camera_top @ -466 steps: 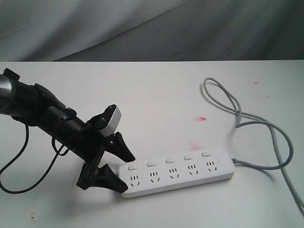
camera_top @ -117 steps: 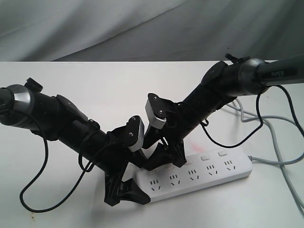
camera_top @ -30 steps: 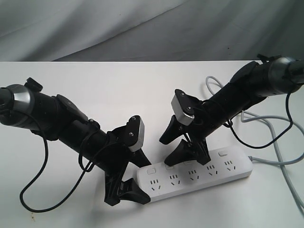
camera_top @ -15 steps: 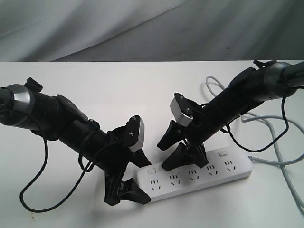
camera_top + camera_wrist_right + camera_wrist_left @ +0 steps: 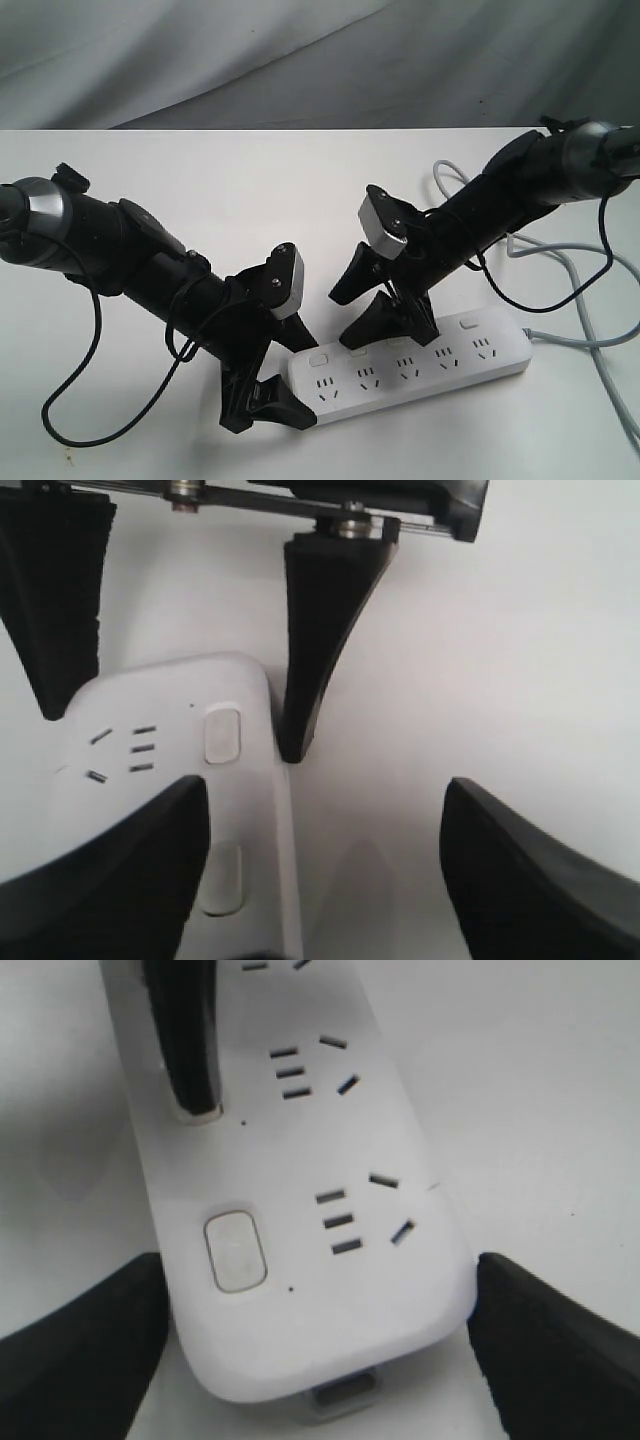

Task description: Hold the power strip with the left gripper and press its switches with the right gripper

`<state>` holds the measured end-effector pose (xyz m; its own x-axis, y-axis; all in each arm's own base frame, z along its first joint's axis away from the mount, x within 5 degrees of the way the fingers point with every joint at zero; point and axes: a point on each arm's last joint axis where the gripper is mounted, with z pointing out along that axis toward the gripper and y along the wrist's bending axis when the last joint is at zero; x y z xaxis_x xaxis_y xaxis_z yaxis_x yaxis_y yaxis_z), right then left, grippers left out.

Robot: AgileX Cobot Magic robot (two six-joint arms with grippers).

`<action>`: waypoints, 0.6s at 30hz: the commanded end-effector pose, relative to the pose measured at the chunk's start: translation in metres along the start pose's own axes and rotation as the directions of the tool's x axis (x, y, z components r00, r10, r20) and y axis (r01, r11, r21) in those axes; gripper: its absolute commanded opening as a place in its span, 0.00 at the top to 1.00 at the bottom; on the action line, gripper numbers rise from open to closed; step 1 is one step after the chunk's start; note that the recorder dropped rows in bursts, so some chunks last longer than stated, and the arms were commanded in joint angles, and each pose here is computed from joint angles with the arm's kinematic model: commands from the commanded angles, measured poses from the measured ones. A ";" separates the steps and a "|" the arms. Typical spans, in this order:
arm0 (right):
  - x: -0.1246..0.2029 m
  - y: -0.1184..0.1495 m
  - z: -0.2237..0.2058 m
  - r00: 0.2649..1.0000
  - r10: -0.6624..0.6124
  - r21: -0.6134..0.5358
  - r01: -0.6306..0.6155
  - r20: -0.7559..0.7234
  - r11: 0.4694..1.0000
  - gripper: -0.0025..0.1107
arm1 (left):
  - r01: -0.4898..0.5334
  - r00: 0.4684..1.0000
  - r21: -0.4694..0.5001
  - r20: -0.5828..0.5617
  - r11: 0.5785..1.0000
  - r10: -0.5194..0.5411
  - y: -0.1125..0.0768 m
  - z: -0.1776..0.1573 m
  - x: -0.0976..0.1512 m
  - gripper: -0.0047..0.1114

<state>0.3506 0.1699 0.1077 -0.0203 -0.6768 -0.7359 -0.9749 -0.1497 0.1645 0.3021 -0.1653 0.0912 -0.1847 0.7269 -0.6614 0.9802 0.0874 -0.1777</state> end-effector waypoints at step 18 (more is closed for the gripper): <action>0.017 -0.005 0.002 0.991 -0.031 0.022 0.034 -0.129 0.999 0.44 | -0.017 1.000 -0.018 -0.018 1.000 0.017 0.001 0.001 0.001 0.70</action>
<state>0.3510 0.1668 0.1001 -0.0166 -0.7141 -0.6998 -0.9748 -0.1442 0.1702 0.3021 -0.1653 0.0912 -0.1847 0.7269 -0.6614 0.9802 0.0874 -0.1777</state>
